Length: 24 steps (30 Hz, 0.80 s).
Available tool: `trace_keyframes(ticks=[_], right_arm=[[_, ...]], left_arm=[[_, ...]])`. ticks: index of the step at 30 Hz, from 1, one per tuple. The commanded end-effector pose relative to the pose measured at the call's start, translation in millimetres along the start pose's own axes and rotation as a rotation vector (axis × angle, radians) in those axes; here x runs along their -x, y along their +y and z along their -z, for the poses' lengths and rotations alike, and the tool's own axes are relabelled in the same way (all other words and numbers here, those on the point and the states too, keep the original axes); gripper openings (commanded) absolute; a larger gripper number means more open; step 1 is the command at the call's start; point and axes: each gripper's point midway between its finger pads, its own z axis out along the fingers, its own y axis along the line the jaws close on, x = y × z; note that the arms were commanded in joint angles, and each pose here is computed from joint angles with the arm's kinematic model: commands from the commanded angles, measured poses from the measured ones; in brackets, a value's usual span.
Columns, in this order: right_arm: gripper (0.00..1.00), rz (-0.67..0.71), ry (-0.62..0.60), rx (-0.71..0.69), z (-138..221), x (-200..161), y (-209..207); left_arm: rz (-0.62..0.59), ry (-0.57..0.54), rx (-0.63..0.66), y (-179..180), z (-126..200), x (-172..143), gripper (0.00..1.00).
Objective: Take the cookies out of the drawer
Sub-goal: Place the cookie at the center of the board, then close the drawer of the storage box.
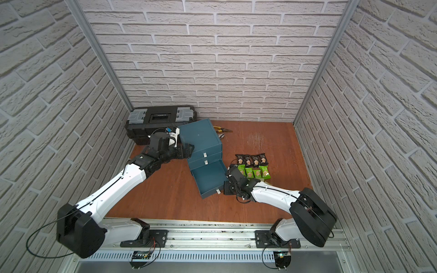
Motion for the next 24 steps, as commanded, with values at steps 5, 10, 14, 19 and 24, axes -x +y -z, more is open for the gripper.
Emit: trace_keyframes(ticks=[5,10,14,19,24], right_arm=[[0.02,-0.067,-0.188,0.115,-14,45,36],[0.02,-0.08,-0.27,0.167,-17,67,53],[0.02,-0.102,-0.28,0.197,-34,76,65],[0.02,-0.145,-0.296,0.262,-55,83,80],[0.02,-0.181,-0.339,0.313,-63,95,92]], left_arm=[[0.029,-0.021,-0.011,3,-8,-4,0.99],[0.026,-0.006,-0.01,4,-13,-8,0.99],[0.029,-0.007,-0.013,5,-15,-10,0.98],[0.029,-0.009,-0.021,4,-14,-10,0.99],[0.029,-0.008,-0.036,1,-14,-12,0.99]])
